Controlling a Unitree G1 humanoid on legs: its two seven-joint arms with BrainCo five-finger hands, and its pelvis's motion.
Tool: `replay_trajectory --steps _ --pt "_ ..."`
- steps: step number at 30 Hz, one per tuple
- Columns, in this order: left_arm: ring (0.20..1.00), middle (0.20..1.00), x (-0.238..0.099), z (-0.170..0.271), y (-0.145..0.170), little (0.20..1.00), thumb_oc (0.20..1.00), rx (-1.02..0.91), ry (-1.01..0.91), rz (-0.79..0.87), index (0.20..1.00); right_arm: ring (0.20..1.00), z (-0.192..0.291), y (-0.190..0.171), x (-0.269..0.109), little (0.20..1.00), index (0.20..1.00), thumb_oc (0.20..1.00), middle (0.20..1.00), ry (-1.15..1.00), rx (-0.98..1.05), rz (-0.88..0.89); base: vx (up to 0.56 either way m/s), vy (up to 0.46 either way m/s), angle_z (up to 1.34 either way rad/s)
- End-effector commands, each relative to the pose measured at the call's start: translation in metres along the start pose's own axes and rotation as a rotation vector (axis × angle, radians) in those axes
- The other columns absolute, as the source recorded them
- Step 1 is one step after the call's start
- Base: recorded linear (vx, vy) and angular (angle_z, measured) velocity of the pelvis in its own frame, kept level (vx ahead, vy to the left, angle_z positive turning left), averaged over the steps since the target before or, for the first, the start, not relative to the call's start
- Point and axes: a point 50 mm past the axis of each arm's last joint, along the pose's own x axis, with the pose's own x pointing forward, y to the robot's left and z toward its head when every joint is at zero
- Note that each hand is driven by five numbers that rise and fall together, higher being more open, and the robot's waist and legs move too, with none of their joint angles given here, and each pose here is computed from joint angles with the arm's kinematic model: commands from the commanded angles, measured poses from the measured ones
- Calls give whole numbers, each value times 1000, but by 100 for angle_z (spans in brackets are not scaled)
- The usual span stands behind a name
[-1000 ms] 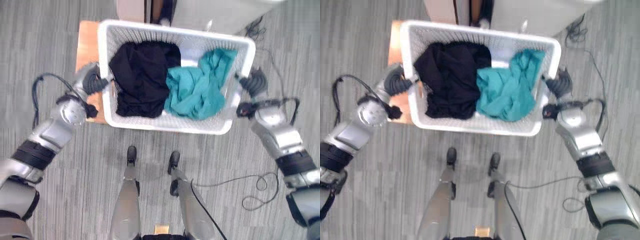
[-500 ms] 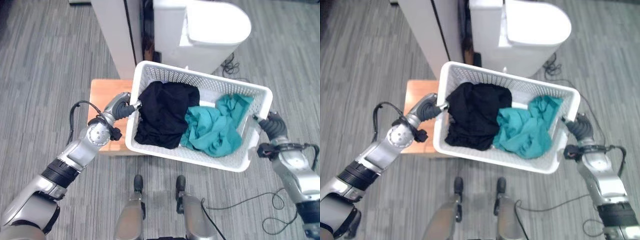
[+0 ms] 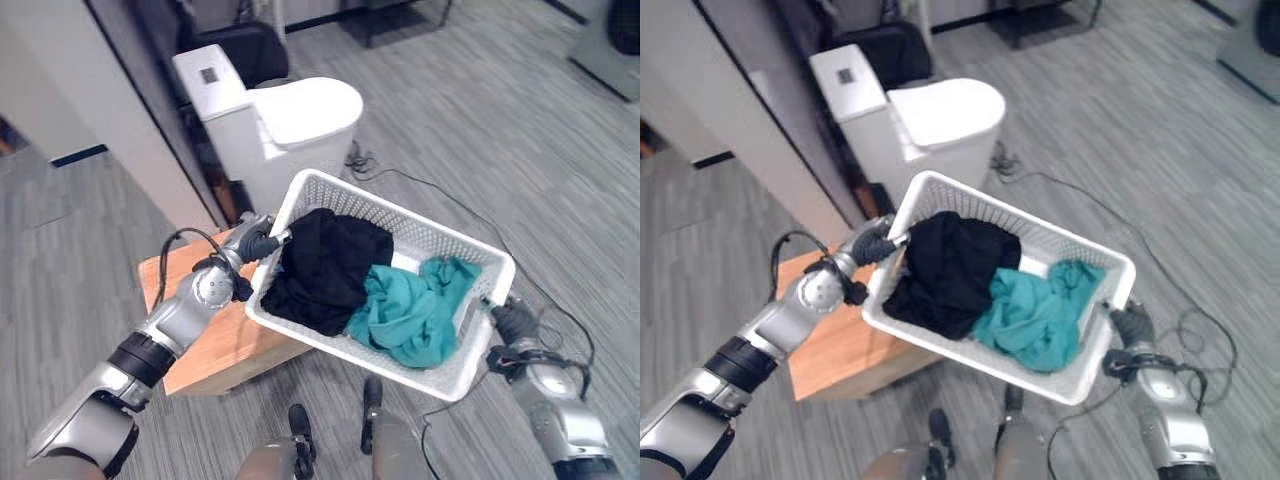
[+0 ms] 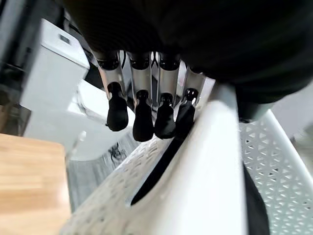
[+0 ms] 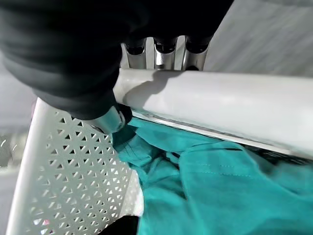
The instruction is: Grab the laundry basket,head to the washer,open it,put in the laundry and shut it.
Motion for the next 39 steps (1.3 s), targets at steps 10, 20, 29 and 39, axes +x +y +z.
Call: replay_trajectory --steps 10,20,29,39 --pt "200 200 -13 -14 68 200 200 -50 17 302 200 200 23 20 5 200 200 200 200 -144 27 113 -268 -162 -96" --pt "200 200 -14 -27 64 200 200 -117 68 320 200 200 28 2 2 200 200 200 200 -141 -15 102 -238 -273 -31" --pt "200 200 -27 -43 55 200 200 -144 136 311 200 200 24 18 7 200 200 200 200 -109 14 175 -39 -82 -68" --pt "200 200 -24 -43 50 200 200 -183 138 304 200 200 24 15 3 200 200 200 200 -104 27 183 39 -46 -1"
